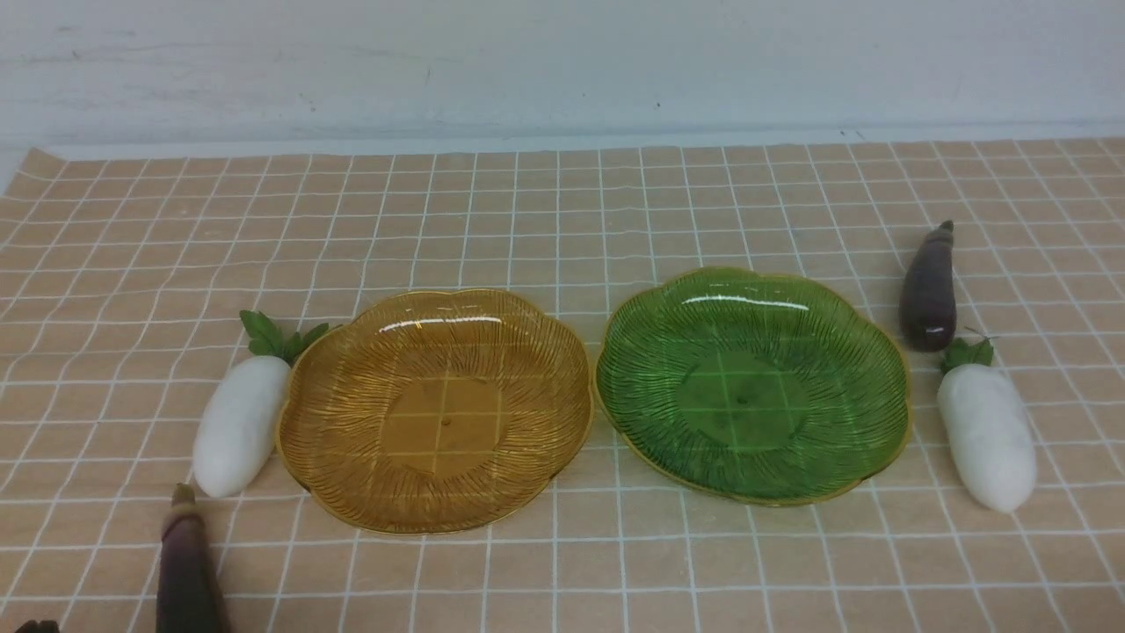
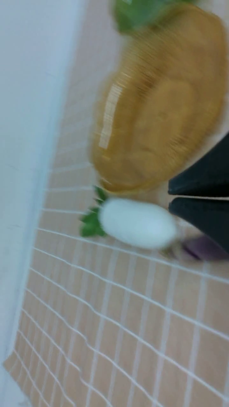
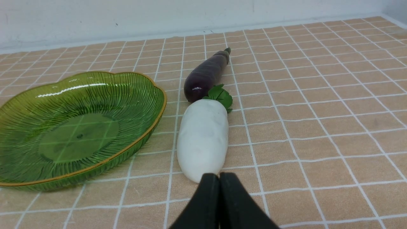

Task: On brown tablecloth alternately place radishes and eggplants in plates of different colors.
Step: 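Pick up the eggplant and place it in the yellow plate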

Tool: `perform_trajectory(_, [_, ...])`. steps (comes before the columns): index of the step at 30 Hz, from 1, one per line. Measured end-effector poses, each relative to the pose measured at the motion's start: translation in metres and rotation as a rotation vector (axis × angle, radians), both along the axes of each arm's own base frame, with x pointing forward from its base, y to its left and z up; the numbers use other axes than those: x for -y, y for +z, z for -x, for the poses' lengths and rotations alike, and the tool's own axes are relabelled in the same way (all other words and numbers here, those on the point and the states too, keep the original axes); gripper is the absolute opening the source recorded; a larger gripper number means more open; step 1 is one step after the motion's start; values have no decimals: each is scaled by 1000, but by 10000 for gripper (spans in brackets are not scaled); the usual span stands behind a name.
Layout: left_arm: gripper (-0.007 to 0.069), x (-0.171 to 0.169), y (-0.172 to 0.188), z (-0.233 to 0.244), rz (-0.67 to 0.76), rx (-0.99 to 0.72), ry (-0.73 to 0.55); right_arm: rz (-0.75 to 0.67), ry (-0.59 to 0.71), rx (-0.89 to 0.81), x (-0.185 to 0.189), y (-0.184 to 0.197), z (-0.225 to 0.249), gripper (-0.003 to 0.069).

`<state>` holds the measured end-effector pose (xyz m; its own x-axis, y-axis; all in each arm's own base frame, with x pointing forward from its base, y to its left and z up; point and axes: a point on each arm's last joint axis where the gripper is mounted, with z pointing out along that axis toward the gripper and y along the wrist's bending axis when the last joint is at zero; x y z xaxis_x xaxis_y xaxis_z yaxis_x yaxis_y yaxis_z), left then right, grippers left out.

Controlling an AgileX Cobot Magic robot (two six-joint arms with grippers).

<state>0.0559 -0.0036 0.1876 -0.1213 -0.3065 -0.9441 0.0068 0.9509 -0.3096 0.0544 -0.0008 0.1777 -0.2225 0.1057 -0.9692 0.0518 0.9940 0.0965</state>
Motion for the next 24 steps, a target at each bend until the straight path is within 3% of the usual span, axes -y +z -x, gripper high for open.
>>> perform_trajectory(4, [-3, -3, 18, 0, 104, 192, 38, -6, 0, 0, 0, 0, 0, -15])
perform_trajectory(6, [-3, -6, 28, 1, 145, 304, 65, -79, -3, 15, -1, 1, 0, -15])
perform_trajectory(8, [-3, -11, 42, 5, 223, 439, 94, -250, -15, 75, -3, 6, -1, -15])
perform_trajectory(10, [-3, -10, 64, 10, 289, 487, 77, -434, -35, 179, -2, 15, -2, -15])
perform_trajectory(13, [-3, -6, 113, 20, 285, 480, 15, -590, -60, 270, 0, 22, -2, -15])
perform_trajectory(16, [-3, 6, 153, 11, 214, 202, -66, -711, -74, 288, 1, 24, -2, -15])
perform_trajectory(18, [-3, 13, 166, -8, 138, -107, -125, -750, -77, 292, 1, 24, -2, -15])
perform_trajectory(21, [-3, 16, 153, -38, 52, -536, -164, -741, -78, 295, 1, 24, -2, -15])
perform_trajectory(24, [-3, 12, 133, -59, -9, -784, -154, -741, -77, 295, 1, 24, -2, -15])
